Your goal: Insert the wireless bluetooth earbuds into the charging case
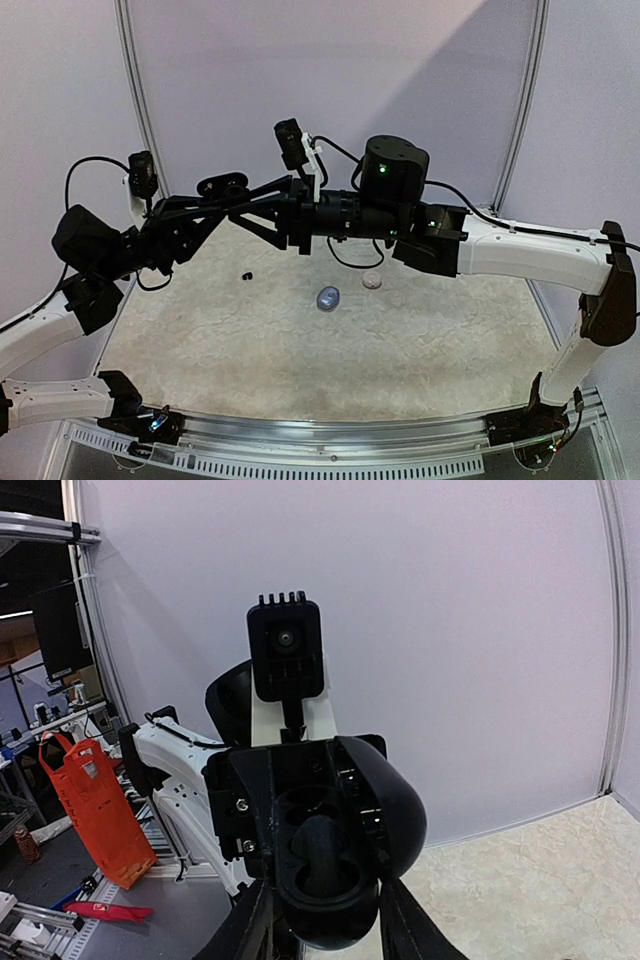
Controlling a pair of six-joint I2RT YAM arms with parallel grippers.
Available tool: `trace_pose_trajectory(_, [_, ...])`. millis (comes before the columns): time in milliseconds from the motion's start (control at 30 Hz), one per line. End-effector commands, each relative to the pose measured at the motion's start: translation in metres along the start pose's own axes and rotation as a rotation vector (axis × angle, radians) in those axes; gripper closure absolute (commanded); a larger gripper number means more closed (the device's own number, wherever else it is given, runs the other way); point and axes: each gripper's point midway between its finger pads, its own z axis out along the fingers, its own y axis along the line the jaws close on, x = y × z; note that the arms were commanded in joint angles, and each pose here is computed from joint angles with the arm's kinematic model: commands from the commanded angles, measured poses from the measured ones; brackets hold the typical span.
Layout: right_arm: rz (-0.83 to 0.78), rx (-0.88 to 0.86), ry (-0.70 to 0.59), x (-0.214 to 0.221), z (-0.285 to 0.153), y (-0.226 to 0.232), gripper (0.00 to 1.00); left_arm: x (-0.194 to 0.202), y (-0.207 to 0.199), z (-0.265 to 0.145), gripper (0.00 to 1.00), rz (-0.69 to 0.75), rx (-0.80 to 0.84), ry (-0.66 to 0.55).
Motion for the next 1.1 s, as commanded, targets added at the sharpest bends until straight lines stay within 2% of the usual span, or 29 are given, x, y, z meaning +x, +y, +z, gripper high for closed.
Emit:
trace_pose_trajectory(0, [-0.021, -0.004, -0.024, -0.011, -0.001, 0.005, 0.65, 0.004, -0.003, 0.001, 1.0, -0.008, 0.011, 0.004])
trace_pose_trajectory(200, [-0.02, -0.016, -0.018, -0.01, -0.001, 0.007, 0.76, 0.005, -0.003, 0.002, 1.0, -0.004, 0.015, 0.009])
trace_pose_trajectory(333, [-0.02, -0.026, -0.022, -0.01, 0.0, 0.009, 0.78, 0.008, -0.003, 0.001, 1.0, -0.015, 0.015, 0.02])
trace_pose_trajectory(467, [-0.03, -0.037, -0.026, -0.011, -0.001, 0.011, 0.84, 0.012, -0.002, 0.0, 1.0, -0.018, 0.012, 0.028])
trace_pose_trajectory(533, [-0.036, -0.041, -0.031, -0.011, -0.001, 0.012, 0.81, 0.014, -0.002, 0.0, 1.0, -0.02, 0.012, 0.031])
trace_pose_trajectory(600, [-0.038, -0.038, -0.04, -0.013, -0.002, 0.012, 0.68, 0.014, -0.002, 0.0, 1.0, -0.019, 0.014, 0.033])
trace_pose_trajectory(633, [-0.037, -0.038, -0.044, -0.014, -0.002, 0.012, 0.65, 0.014, -0.002, 0.0, 1.0, -0.017, 0.015, 0.033])
trace_pose_trajectory(900, [-0.028, -0.042, -0.038, -0.014, 0.0, 0.012, 0.69, 0.011, -0.002, 0.0, 1.0, 0.003, 0.011, 0.02])
trace_pose_trajectory(1067, [-0.014, -0.029, -0.01, -0.005, 0.001, 0.009, 0.67, 0.005, -0.003, 0.001, 1.0, 0.01, 0.009, 0.006])
